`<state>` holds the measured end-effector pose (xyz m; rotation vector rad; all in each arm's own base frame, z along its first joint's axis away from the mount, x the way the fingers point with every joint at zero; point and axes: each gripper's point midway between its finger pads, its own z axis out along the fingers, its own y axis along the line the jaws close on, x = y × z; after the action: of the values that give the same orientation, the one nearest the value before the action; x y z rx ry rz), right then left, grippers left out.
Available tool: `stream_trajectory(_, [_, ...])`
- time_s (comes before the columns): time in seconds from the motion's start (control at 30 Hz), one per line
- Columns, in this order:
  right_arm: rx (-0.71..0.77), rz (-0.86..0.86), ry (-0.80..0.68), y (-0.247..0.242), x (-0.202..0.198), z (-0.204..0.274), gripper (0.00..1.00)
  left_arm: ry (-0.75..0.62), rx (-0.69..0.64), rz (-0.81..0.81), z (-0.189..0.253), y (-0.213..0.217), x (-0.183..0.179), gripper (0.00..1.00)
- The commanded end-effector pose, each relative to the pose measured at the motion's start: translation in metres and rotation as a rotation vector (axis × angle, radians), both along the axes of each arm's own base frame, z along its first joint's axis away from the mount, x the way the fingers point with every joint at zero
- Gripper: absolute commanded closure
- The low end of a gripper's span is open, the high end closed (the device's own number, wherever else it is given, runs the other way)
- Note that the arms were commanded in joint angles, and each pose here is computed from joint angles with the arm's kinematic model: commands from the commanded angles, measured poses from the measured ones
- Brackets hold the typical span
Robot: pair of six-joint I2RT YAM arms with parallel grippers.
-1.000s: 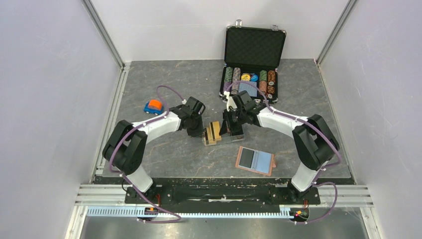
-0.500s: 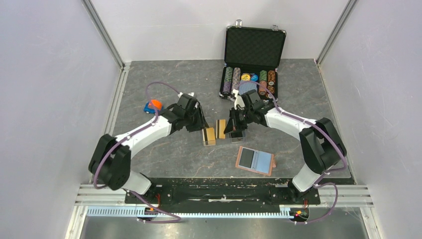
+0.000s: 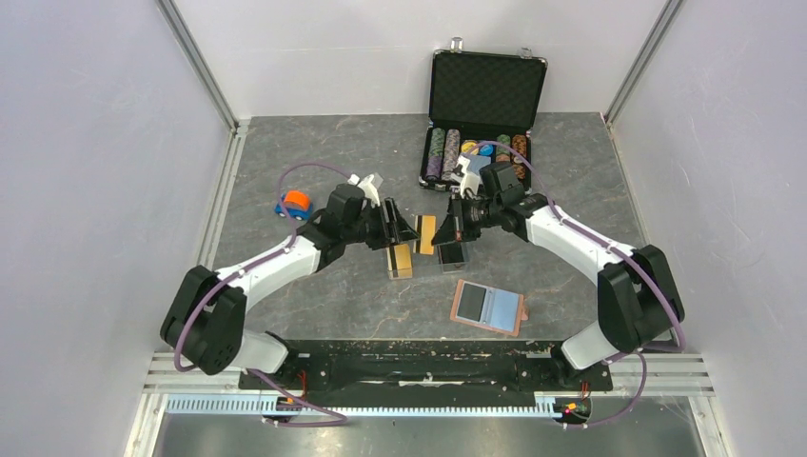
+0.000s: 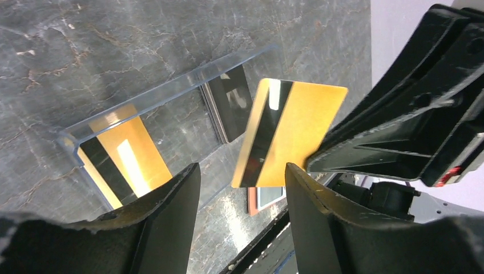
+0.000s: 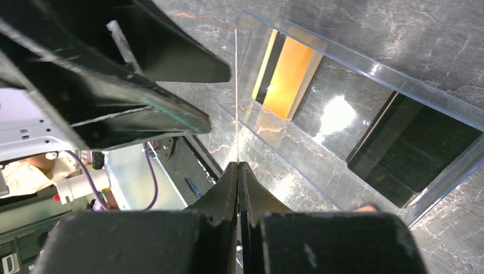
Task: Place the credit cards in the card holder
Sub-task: Insert the credit card into the card holder.
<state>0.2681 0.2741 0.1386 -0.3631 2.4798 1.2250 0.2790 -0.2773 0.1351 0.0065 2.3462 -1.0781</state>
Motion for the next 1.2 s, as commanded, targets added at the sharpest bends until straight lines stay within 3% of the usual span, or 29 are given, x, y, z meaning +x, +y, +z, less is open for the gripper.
stream_trajectory(0.0, [0.076,0.029,-0.004,0.000,-0.009,0.025,1.00,-0.045,-0.155,-0.050,0.020,-0.014,0.005,0.37])
stream_trajectory(0.33, [0.085,0.041,0.016,0.000,-0.013,0.027,1.00,-0.046,-0.377,-0.177,0.037,-0.037,-0.007,0.41])
stream_trajectory(0.4, [0.082,0.040,0.015,-0.001,-0.014,0.026,1.00,-0.045,-0.416,-0.199,0.041,-0.040,-0.009,0.50])
stream_trajectory(0.57, [0.062,0.023,0.001,-0.005,-0.011,0.022,1.00,-0.042,-0.452,-0.210,0.044,-0.042,-0.012,0.97])
stream_trajectory(0.67, [0.054,-0.003,-0.024,-0.011,-0.006,0.022,1.00,-0.053,-0.460,-0.212,0.048,-0.041,-0.014,0.98])
stream_trajectory(0.8, [0.078,-0.031,-0.051,-0.018,-0.002,0.026,0.85,-0.070,-0.469,-0.198,0.051,-0.037,-0.016,0.98])
stream_trajectory(1.0, [0.152,-0.038,-0.079,-0.020,-0.004,0.035,0.33,-0.087,-0.506,-0.182,0.058,-0.035,-0.019,0.98])
stream_trajectory(1.07, [0.161,-0.036,-0.075,-0.019,-0.005,0.035,0.26,-0.096,-0.523,-0.178,0.063,-0.035,-0.019,0.98])
stream_trajectory(1.17, [0.205,-0.026,-0.067,-0.016,-0.008,0.037,0.24,-0.112,-0.539,-0.176,0.069,-0.034,-0.018,0.98])
